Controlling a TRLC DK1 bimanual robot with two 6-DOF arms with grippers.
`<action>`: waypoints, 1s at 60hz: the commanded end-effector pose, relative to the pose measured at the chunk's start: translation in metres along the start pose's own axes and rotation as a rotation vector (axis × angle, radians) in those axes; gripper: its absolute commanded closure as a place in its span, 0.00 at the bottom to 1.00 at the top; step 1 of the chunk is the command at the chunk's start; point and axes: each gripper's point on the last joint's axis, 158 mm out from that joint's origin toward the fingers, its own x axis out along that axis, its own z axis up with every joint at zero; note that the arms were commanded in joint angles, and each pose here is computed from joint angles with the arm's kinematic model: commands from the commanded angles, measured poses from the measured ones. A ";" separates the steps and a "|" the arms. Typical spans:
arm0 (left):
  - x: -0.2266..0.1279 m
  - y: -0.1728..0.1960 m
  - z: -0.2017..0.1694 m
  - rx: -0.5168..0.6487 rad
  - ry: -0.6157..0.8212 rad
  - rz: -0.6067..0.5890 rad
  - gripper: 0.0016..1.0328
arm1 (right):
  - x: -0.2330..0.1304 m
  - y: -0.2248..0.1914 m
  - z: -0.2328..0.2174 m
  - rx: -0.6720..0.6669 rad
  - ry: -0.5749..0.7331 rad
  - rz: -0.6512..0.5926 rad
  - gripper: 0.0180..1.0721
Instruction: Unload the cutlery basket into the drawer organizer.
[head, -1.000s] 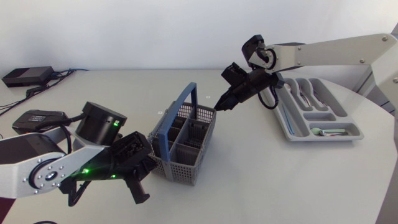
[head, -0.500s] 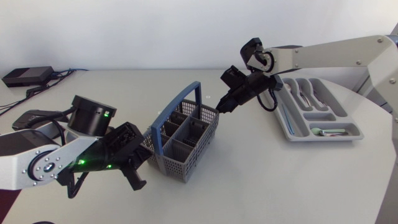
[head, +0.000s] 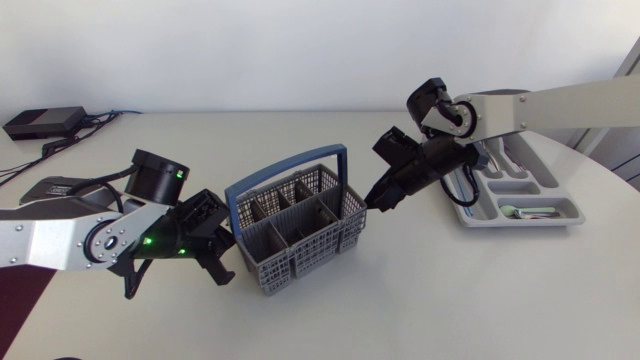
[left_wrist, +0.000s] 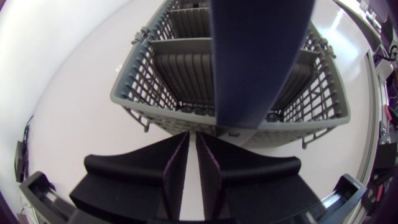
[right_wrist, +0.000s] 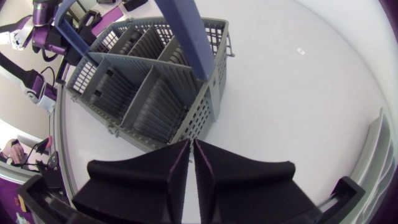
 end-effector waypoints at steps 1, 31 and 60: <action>0.002 0.009 0.028 0.034 -0.064 0.003 0.86 | 0.000 0.020 -0.011 -0.020 0.003 0.039 0.88; 0.016 0.026 0.068 0.035 -0.119 0.009 0.86 | -0.023 0.040 -0.041 0.002 -0.013 0.018 0.88; 0.033 0.044 0.075 0.021 -0.114 0.014 0.86 | -0.005 0.014 -0.010 0.036 -0.027 -0.039 0.88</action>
